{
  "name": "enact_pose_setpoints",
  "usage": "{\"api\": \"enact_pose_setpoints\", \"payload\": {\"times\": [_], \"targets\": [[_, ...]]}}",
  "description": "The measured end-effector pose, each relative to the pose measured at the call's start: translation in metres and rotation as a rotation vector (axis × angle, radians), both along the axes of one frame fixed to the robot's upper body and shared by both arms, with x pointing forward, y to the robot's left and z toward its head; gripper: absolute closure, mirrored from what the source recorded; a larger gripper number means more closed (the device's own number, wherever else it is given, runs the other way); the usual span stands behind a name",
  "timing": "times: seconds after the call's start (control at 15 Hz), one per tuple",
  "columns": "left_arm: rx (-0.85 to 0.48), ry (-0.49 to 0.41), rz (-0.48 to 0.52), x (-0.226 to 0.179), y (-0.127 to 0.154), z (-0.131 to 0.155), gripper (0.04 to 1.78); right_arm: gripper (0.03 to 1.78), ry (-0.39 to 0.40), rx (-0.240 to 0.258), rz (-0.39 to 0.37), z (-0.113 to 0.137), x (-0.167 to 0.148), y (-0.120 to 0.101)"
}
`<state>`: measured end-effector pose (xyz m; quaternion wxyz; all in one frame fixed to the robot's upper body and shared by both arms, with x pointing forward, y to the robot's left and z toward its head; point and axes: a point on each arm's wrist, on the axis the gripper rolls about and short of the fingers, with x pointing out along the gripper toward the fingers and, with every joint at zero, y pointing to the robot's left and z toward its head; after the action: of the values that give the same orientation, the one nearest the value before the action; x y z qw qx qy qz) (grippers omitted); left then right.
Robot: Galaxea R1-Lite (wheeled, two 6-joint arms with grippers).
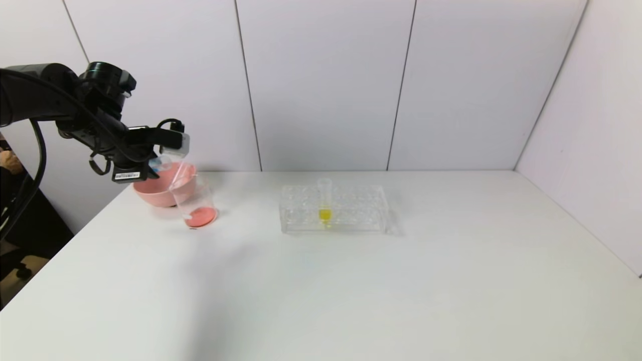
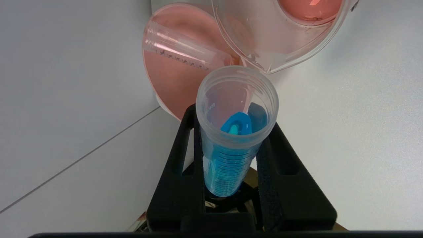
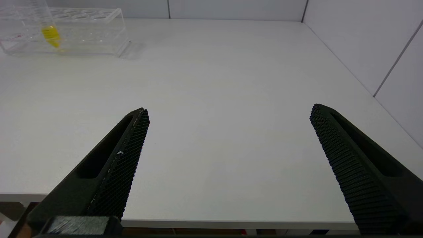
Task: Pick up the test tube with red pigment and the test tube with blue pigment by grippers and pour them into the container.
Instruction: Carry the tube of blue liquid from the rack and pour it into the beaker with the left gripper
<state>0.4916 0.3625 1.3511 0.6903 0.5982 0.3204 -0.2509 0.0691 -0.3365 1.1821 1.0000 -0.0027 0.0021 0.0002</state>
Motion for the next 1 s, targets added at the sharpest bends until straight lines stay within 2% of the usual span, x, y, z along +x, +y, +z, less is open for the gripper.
{"api": "enact_pose_setpoints", "payload": {"times": [1.0], "targets": [[0.083,0.028,0.052,0.007,-0.007,-0.01,1.36,0.04,0.0,0.0,0.0,0.0,0.0,0.0]]}}
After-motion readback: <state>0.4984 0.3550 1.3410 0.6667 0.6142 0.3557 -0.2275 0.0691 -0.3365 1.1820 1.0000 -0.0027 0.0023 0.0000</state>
